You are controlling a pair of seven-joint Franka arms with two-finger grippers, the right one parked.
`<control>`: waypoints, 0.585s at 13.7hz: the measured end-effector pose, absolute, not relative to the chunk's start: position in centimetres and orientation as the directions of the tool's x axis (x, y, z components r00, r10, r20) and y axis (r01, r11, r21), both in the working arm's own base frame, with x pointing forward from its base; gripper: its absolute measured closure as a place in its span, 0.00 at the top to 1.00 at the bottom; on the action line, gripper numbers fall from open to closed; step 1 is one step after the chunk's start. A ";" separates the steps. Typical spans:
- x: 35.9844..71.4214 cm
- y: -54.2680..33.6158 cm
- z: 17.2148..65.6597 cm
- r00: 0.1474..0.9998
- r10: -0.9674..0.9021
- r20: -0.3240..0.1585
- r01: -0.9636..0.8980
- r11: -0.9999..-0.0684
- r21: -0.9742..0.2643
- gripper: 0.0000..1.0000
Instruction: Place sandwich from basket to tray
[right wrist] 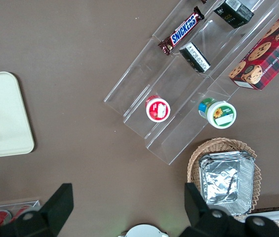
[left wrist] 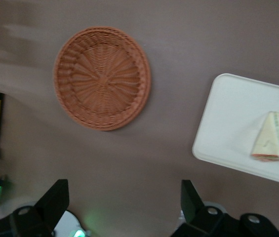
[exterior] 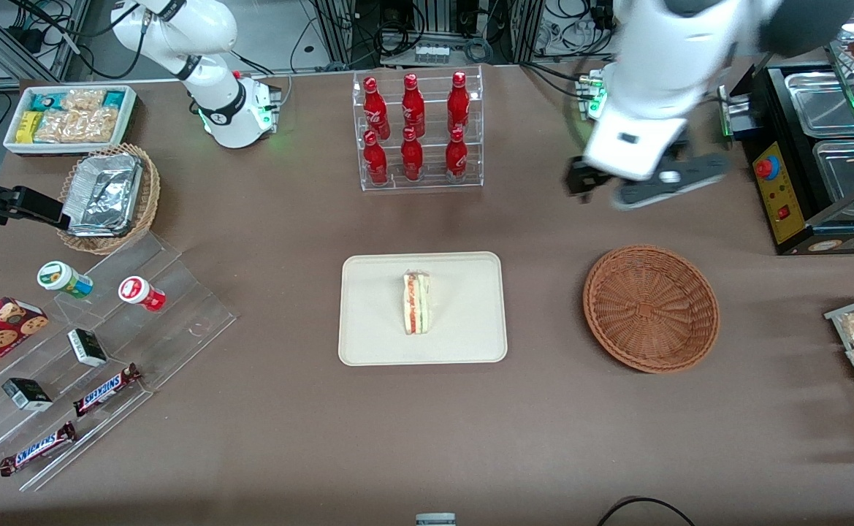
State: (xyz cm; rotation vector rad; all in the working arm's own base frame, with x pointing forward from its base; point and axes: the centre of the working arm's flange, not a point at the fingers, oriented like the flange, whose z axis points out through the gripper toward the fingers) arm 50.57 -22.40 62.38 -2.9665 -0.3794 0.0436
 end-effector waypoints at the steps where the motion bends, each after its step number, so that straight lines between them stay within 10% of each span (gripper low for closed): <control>1: 50.9 -19.6 62.4 0.969 0.246 -0.020 0.241 -0.958 -0.156 1.00; 8: 51.7 -1.2 62.8 0.984 0.136 -0.111 0.135 -0.991 -0.017 1.00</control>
